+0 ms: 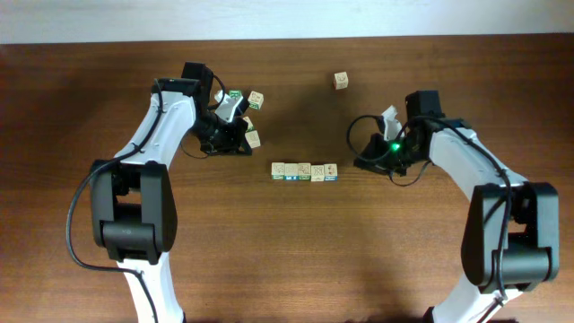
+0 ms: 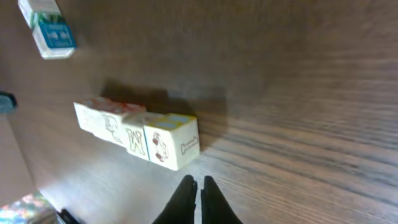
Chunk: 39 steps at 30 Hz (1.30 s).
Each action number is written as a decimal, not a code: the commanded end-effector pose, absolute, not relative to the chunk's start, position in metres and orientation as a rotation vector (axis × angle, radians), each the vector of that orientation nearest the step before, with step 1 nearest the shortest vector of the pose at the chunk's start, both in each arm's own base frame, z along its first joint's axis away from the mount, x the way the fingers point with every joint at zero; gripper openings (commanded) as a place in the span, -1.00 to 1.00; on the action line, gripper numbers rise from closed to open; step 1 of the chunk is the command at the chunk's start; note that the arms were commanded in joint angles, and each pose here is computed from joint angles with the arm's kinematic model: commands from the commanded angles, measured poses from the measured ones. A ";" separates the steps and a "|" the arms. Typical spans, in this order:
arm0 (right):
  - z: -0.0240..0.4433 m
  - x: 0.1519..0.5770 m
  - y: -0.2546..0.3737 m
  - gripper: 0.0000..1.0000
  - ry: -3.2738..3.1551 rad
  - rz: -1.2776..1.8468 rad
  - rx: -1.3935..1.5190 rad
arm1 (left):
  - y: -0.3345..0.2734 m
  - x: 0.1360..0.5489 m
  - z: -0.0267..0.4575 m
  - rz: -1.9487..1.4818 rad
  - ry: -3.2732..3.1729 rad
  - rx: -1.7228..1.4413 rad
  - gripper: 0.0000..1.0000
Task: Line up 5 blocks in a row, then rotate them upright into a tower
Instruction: 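Lower left gripper at row's left end, right gripper at right end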
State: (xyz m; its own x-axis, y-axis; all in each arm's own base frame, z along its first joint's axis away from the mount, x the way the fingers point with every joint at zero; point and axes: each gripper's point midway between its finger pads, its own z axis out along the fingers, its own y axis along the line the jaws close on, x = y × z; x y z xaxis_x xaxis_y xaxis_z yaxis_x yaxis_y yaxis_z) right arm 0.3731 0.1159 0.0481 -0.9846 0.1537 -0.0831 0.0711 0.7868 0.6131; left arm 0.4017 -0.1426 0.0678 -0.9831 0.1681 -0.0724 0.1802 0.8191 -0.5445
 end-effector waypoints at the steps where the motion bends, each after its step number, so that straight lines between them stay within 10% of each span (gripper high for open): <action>1: 0.038 0.366 0.129 -0.87 2.862 0.990 0.138 | -0.147 0.400 0.069 -0.933 2.962 0.318 -1.00; 39: 0.006 0.373 0.135 -0.91 2.788 0.910 0.043 | -0.161 0.404 0.027 -0.997 2.877 0.284 -1.00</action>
